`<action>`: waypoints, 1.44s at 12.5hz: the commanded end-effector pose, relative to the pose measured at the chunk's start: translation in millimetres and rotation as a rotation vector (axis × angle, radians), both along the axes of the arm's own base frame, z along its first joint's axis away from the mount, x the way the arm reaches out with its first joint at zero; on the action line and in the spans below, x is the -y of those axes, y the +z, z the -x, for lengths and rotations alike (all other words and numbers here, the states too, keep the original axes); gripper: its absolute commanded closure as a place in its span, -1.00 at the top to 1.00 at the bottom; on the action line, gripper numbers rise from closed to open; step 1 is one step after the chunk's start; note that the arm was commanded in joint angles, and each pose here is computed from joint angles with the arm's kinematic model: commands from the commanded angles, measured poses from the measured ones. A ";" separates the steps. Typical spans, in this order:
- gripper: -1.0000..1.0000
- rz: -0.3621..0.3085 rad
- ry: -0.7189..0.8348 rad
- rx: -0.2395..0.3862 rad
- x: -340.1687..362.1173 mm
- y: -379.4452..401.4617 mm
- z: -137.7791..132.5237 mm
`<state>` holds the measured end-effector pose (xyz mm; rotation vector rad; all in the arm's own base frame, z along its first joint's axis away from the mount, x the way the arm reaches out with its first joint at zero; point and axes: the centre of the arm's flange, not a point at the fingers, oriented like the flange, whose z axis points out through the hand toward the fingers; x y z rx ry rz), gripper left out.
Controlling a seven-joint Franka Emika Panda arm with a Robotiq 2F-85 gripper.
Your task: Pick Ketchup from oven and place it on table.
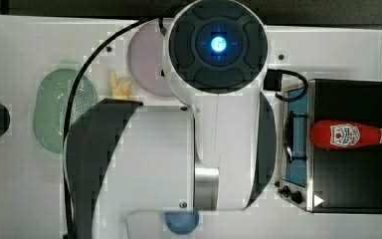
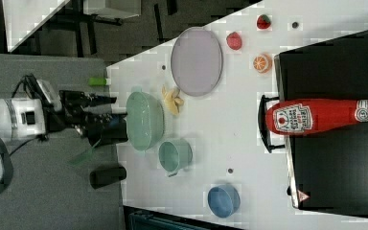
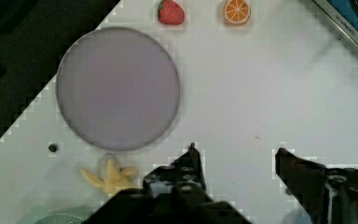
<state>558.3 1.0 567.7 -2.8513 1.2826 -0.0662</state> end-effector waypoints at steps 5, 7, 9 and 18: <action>1.00 -0.023 -0.120 -0.034 46.8 56.9 115.9; 1.00 -0.031 -0.171 -0.025 73.2 52.1 112.5; 1.00 -0.044 -0.249 -0.017 114.0 40.0 106.6; 1.00 0.012 -0.584 0.061 300.6 -58.6 77.4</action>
